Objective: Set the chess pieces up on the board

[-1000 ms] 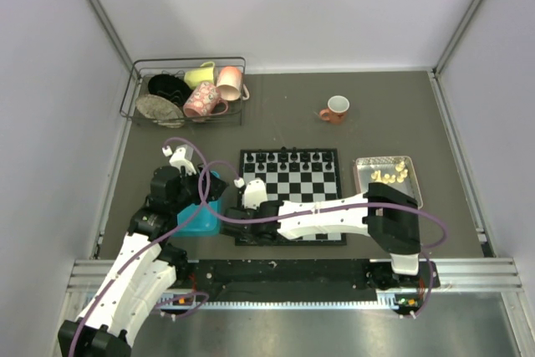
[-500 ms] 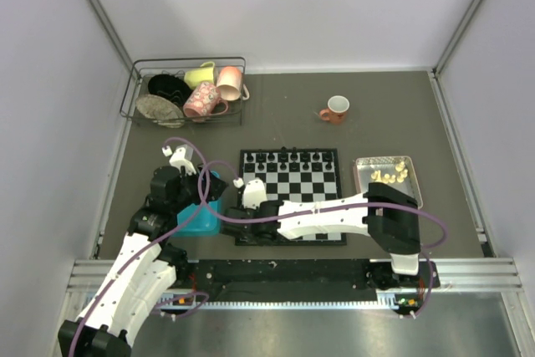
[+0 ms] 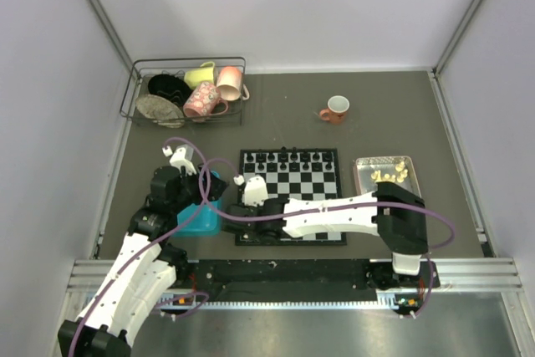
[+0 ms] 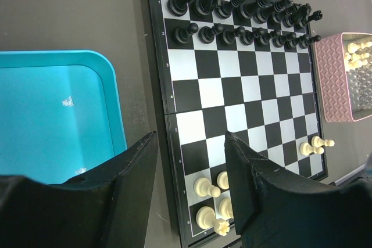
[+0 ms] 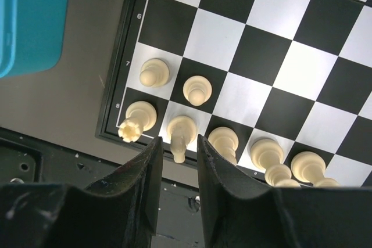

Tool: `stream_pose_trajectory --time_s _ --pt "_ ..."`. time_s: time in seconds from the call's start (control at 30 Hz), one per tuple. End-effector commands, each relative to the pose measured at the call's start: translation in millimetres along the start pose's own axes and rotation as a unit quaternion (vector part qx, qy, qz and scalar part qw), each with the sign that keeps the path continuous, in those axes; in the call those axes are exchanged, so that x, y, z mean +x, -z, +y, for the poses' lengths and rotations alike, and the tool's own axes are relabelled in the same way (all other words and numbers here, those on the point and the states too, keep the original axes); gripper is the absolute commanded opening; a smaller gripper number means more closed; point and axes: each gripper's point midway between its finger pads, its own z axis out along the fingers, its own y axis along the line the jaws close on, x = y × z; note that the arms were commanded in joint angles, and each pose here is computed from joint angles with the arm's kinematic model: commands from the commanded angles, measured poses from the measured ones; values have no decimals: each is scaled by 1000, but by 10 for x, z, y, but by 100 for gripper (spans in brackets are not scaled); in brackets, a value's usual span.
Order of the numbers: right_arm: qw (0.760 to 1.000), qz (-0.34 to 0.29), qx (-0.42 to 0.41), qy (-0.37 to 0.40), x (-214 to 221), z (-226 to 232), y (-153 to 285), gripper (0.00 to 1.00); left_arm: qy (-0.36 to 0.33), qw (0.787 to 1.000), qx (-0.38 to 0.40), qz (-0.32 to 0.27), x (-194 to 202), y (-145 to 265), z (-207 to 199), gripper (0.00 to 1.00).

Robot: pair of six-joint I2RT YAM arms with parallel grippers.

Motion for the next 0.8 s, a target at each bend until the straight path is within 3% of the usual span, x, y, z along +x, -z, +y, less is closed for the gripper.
stream_pose_trajectory --time_s 0.0,0.3,0.37,0.43,0.5,0.63,0.77 --pt "998 -30 -45 -22 -286 44 343 30 -12 1000 11 -14 -76 -2 -41 55" --pt "994 -69 -73 -40 -493 -170 730 35 -13 1000 13 -18 -93 12 -53 55" --pt "991 -88 -84 -47 -598 -241 884 42 -13 1000 13 -18 -89 11 -53 55" --pt "989 -103 -93 -59 -680 -294 1008 57 -14 1000 14 -16 -84 12 -55 55" --pt "985 -120 -108 -69 -774 -370 1178 63 -13 1000 15 -16 -83 9 -58 56" --pt "981 -152 -91 -75 -919 -647 1322 66 -13 1000 18 -16 -79 6 -67 56" --pt "982 -145 -61 -101 -925 -1087 1215 66 -13 1000 24 -12 -60 8 -84 56"
